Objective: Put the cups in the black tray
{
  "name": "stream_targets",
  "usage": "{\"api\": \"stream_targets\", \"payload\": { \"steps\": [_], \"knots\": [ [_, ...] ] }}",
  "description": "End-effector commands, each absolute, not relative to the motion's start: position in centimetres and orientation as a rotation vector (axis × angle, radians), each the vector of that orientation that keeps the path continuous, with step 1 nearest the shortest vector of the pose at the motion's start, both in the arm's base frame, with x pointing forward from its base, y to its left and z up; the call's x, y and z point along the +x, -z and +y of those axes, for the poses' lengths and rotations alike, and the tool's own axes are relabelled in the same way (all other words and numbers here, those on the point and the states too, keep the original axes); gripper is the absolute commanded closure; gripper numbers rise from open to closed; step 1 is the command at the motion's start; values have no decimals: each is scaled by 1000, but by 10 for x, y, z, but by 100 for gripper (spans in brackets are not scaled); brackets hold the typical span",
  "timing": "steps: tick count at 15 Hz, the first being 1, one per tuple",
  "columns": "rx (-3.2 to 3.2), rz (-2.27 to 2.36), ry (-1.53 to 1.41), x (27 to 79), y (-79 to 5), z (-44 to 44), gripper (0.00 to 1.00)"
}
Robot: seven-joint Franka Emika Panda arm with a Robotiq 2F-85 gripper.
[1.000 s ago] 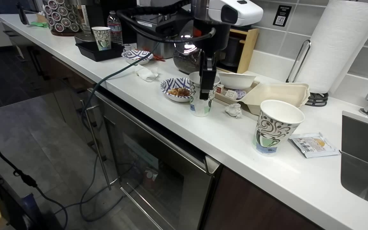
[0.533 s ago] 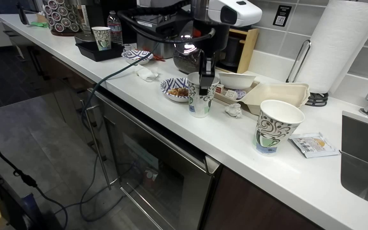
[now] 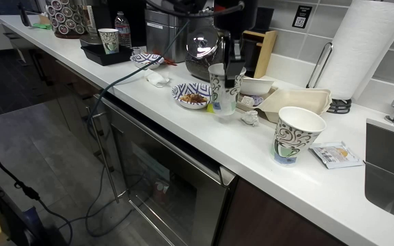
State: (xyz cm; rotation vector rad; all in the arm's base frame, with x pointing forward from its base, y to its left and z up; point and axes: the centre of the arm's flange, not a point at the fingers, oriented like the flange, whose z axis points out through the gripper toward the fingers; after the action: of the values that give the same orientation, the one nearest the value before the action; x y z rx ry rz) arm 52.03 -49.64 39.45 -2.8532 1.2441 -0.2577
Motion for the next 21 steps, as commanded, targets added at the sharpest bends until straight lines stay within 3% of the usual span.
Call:
{"api": "stream_targets", "payload": {
  "steps": [1,10,21],
  "knots": [
    [-2872,1096,311,495,-440,-481,99],
    [-2983,480,287,445,-491,-339,99],
    [-2986,100,360,384,-442,-170,99]
  ]
}}
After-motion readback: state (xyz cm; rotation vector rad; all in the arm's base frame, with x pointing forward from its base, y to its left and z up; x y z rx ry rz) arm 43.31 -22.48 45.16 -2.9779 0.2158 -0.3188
